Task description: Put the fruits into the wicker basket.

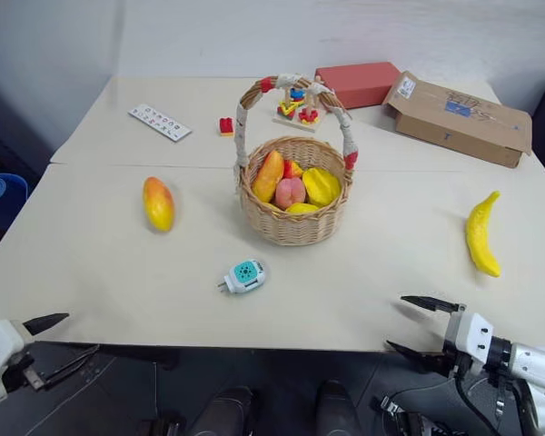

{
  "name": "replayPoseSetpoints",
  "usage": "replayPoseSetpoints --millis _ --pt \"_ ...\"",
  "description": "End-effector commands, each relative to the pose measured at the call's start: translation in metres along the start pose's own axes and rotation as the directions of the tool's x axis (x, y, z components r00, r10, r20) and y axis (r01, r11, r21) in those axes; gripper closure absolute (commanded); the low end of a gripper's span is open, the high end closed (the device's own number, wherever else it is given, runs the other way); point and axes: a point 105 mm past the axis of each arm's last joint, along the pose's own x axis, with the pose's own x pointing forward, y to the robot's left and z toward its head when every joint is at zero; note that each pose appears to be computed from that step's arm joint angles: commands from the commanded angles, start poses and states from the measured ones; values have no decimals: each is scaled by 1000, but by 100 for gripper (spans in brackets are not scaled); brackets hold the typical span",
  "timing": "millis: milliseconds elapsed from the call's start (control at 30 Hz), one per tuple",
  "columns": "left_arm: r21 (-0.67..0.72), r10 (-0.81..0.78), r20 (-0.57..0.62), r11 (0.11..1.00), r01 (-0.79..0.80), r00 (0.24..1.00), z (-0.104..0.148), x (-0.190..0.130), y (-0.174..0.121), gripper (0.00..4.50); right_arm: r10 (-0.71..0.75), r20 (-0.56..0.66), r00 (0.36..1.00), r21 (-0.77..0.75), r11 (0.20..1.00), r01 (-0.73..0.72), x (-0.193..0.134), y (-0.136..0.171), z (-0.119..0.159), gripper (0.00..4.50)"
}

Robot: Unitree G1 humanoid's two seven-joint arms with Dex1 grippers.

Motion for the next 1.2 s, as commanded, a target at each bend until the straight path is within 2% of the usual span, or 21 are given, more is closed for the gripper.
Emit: replayPoseSetpoints --millis 33,167,367,467,500,567,667,733,800,900,1067,1100,1200 --pt "35 -6 -6 999 6 1000 4 -7 3 0 -67 23 998 -35 997 68 -4 -10 5 4" --pt "-21 -42 81 999 44 996 21 -1 2 0 -82 40 996 -35 996 84 0 -14 7 4" --pt "37 -112 83 993 110 990 32 7 2 0 -91 70 993 3 996 92 5 -15 13 4" --pt "4 -185 104 983 186 977 47 18 -3 0 -97 148 984 -27 994 102 13 -17 30 4" --pt "-4 -221 128 975 223 967 57 25 -7 0 -105 179 978 -26 993 112 17 -19 37 4" --pt "7 -311 219 948 317 925 93 49 -20 0 -107 278 955 -22 993 117 29 -22 60 4" --pt "48 -432 313 897 440 846 134 82 -44 0 -37 376 926 -4 999 42 44 -14 86 4" --pt "79 -483 315 871 484 817 145 98 -56 0 -16 420 907 -12 1000 23 49 -12 96 4" --pt "132 -538 310 841 525 784 157 128 -77 0 -3 460 888 -28 999 17 56 -11 108 4" --pt "174 -577 278 817 550 768 162 164 -100 0 5 484 875 -39 999 16 64 -11 118 4" --pt "178 -600 287 799 574 746 167 189 -122 0 -7 488 873 -25 999 22 68 -12 119 4" --pt "187 -596 281 803 566 752 166 191 -123 40 -8 488 873 -25 999 22 68 -12 119 0" --pt "183 -583 293 812 554 758 166 192 -121 119 -11 491 871 -21 999 24 69 -12 119 0"
